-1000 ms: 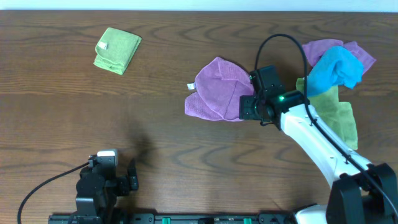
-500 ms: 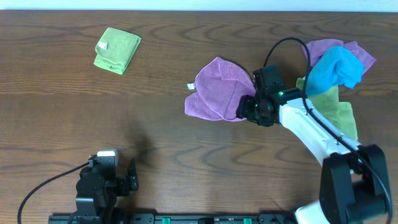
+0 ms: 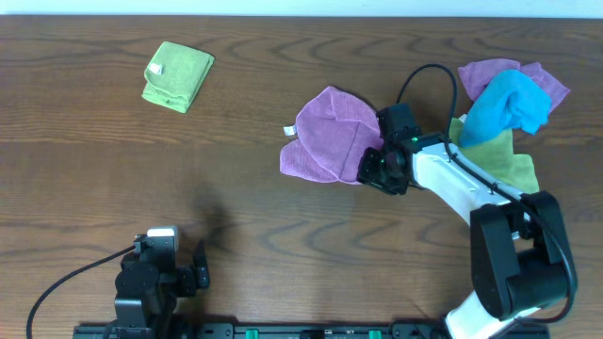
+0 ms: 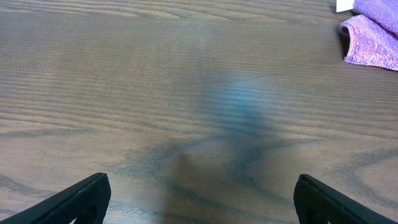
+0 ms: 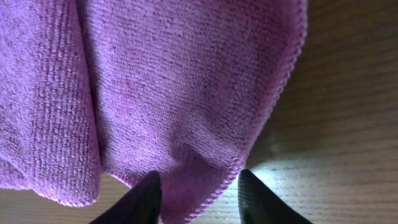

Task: Fold the cloth

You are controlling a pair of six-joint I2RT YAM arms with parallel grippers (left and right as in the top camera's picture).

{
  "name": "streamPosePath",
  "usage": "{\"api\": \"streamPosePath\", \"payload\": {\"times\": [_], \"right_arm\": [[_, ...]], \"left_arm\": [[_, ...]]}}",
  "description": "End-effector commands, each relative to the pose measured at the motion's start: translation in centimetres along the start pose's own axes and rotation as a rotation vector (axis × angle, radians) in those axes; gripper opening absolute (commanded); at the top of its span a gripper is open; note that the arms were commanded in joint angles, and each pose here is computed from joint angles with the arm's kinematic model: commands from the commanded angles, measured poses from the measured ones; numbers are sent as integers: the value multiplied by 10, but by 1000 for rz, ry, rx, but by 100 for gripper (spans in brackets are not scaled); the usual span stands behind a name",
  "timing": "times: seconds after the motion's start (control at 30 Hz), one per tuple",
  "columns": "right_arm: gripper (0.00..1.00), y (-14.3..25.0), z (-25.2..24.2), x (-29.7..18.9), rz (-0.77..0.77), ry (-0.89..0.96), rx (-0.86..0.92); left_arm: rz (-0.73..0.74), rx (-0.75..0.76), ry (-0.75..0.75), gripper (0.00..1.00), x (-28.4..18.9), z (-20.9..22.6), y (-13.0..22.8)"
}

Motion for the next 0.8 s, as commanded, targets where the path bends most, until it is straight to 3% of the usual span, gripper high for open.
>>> {"api": "streamPosePath", "payload": {"times": [0.0,0.43,0.63,0.77], "right_arm": [[36,0,-2,2,5,-4,17],[35,0,4,3,14,-42,14],[1,-1,4,3,10,-45,13],[1,3,11,1,28,-84,-41]], "left_arm": [[-10,14,0,95,-1,0,-2],[-15,1,353,95,-10,-53,-7],[-69,-136,387,95,-18,-58,-28],[-94,-188,399,95,-32,-61,-47]]}}
Point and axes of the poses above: each gripper's point midway between its finger pads, its own x axis out along the fingers, its own z axis along the line the jaws close on, y = z × x, the point moved 2 cm from there along -x, back along the fingers, and after that the axes turned 6 degrees about -x, right-handed, at the moved point
